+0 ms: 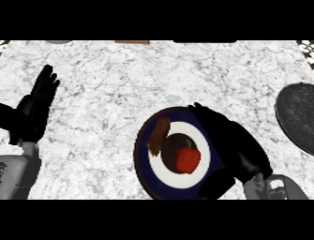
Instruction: Pick the bell pepper from the plate and place it in the pan
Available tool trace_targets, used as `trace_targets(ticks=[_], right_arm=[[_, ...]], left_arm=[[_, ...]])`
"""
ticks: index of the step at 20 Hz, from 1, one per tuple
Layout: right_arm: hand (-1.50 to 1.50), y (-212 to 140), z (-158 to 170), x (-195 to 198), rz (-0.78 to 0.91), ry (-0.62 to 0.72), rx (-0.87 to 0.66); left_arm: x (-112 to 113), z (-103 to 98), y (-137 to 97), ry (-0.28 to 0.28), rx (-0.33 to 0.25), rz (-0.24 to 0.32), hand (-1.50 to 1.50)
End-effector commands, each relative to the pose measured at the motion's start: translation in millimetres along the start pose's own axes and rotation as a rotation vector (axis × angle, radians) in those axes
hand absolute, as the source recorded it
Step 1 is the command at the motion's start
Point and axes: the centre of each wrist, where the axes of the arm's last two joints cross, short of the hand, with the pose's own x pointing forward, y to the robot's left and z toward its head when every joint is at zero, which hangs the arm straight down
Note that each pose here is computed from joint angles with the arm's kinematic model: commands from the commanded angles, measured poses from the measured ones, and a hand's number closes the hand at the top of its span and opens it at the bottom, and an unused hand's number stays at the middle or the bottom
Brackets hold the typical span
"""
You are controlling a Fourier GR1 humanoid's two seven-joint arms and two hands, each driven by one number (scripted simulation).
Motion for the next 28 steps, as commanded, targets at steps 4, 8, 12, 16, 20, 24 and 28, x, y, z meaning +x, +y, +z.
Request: trace_targets(ticks=[4, 8, 12, 16, 20, 24, 28], right_arm=[[-1.5, 27, -23, 14, 0.055, -0.001, 0.059], [-1.5, 49, -29, -11, 0.084, 0.021, 0.077], [-1.5, 41, -32, 7, 0.202, 0.089, 0.121], [-1.5, 50, -33, 4, 0.231, 0.138, 0.126], [-1.5, 44, -25, -10, 0.258, 0.156, 0.163], [-1.5, 33, -54, 5, 0.225, 0.129, 0.169], [-1.5, 55, -69, -23, 0.245, 0.165, 0.167]], left_arm=[[5, 6, -1, 0.01, -0.007, 0.004, 0.0], [12, 2, -2, 0.0, 0.002, 0.006, 0.0], [10, 4, 0, 0.002, 0.0, 0.003, 0.0], [11, 10, -27, 0.02, -0.008, -0.006, 0.0], [9, 5, -12, 0.006, 0.012, 0.004, 0.0], [6, -2, 3, 0.006, 0.004, 0.005, 0.0], [9, 31, -22, -0.011, 0.008, -0.011, 0.0]])
